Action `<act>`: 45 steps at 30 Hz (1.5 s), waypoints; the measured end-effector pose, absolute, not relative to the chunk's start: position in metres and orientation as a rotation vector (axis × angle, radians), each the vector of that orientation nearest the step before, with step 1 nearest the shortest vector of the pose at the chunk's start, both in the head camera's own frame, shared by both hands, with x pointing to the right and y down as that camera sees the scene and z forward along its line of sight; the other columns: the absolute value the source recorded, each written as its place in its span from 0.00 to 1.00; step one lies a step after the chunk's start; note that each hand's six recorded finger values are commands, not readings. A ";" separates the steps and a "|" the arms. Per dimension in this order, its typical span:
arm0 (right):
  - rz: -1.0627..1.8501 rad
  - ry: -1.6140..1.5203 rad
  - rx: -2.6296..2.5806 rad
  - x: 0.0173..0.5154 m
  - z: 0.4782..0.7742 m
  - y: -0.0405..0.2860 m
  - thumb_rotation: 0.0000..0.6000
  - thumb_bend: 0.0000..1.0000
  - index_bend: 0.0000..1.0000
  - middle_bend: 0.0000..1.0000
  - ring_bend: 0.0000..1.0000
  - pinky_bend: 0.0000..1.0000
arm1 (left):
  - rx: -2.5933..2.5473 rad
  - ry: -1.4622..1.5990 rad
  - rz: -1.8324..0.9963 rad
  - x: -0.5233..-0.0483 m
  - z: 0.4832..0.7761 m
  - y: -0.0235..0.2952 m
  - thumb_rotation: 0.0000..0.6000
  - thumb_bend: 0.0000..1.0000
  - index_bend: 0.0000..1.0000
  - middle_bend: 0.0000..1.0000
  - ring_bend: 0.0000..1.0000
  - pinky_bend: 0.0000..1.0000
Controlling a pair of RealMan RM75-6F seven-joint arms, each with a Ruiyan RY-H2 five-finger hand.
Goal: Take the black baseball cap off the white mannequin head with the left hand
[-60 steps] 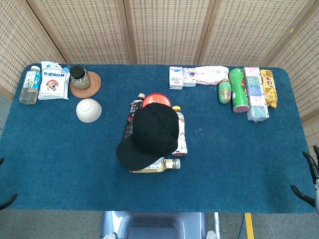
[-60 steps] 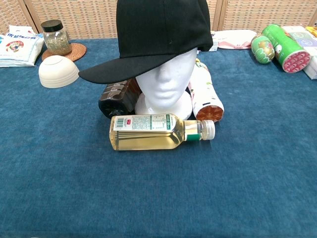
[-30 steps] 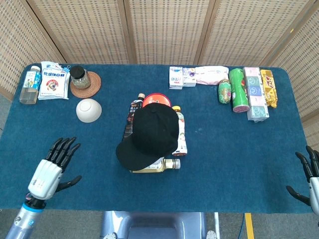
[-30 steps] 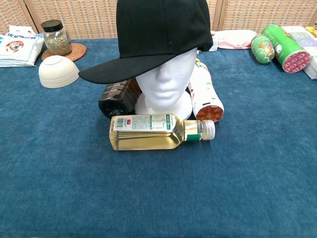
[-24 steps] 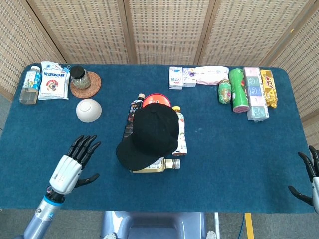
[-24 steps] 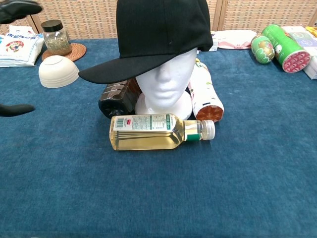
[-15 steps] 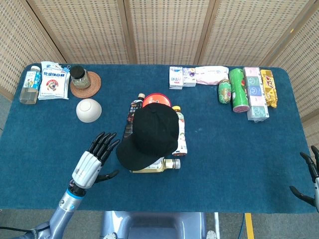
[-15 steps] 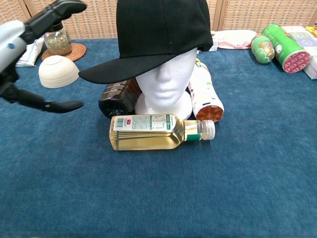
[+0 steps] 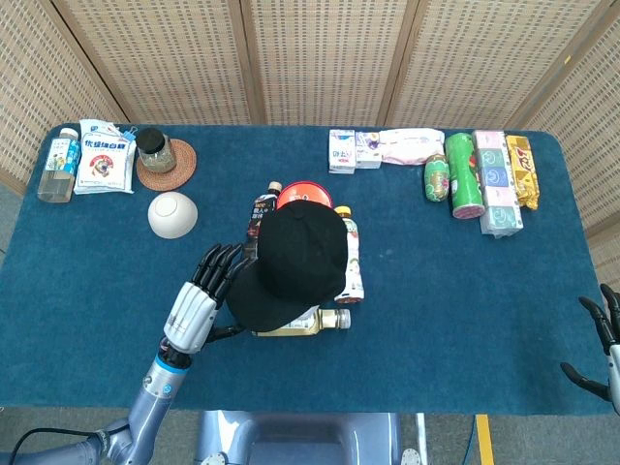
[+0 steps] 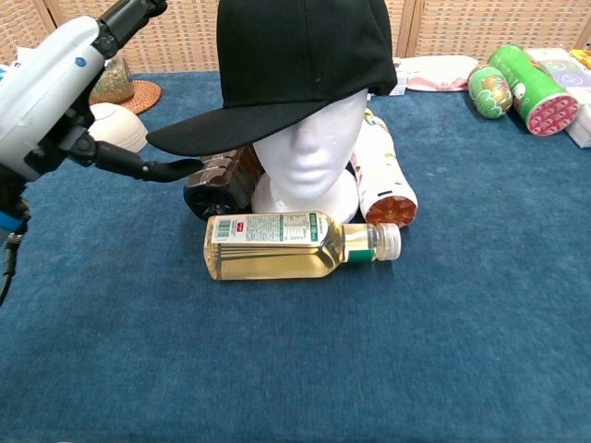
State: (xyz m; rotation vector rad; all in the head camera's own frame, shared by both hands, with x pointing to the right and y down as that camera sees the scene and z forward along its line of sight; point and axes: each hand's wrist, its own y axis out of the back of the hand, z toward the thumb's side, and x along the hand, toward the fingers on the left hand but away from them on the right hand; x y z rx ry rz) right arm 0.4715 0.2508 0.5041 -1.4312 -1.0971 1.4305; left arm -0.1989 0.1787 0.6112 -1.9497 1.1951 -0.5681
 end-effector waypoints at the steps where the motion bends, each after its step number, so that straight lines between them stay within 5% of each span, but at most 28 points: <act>1: 1.431 -1.097 -1.432 0.471 0.504 0.251 1.00 0.00 0.14 0.00 0.00 0.00 | -1.947 1.200 -0.566 -0.196 0.612 0.176 1.00 0.06 0.00 0.00 0.00 0.00; 7: 1.433 -1.100 -1.431 0.472 0.504 0.251 1.00 0.00 0.15 0.00 0.00 0.00 | -1.942 1.226 -0.569 -0.188 0.616 0.167 1.00 0.08 0.00 0.00 0.00 0.00; 14: 1.439 -1.096 -1.438 0.472 0.505 0.251 1.00 0.00 0.15 0.01 0.00 0.00 | -1.932 1.235 -0.553 -0.182 0.618 0.164 1.00 0.25 0.07 0.02 0.00 0.07; 24: 1.435 -1.091 -1.460 0.470 0.505 0.252 1.00 0.00 0.15 0.01 0.00 0.00 | -1.898 1.283 -0.510 -0.190 0.615 0.167 1.00 0.30 0.37 0.28 0.17 0.21; 34: 1.431 -1.087 -1.472 0.468 0.505 0.254 1.00 0.00 0.16 0.01 0.00 0.00 | -1.820 1.381 -0.458 -0.207 0.604 0.166 1.00 0.36 0.74 0.64 0.49 0.64; 45: 1.435 -1.087 -1.475 0.469 0.505 0.254 1.00 0.00 0.16 0.01 0.00 0.00 | -1.726 1.447 -0.393 -0.208 0.588 0.155 1.00 0.40 0.82 0.71 0.55 0.71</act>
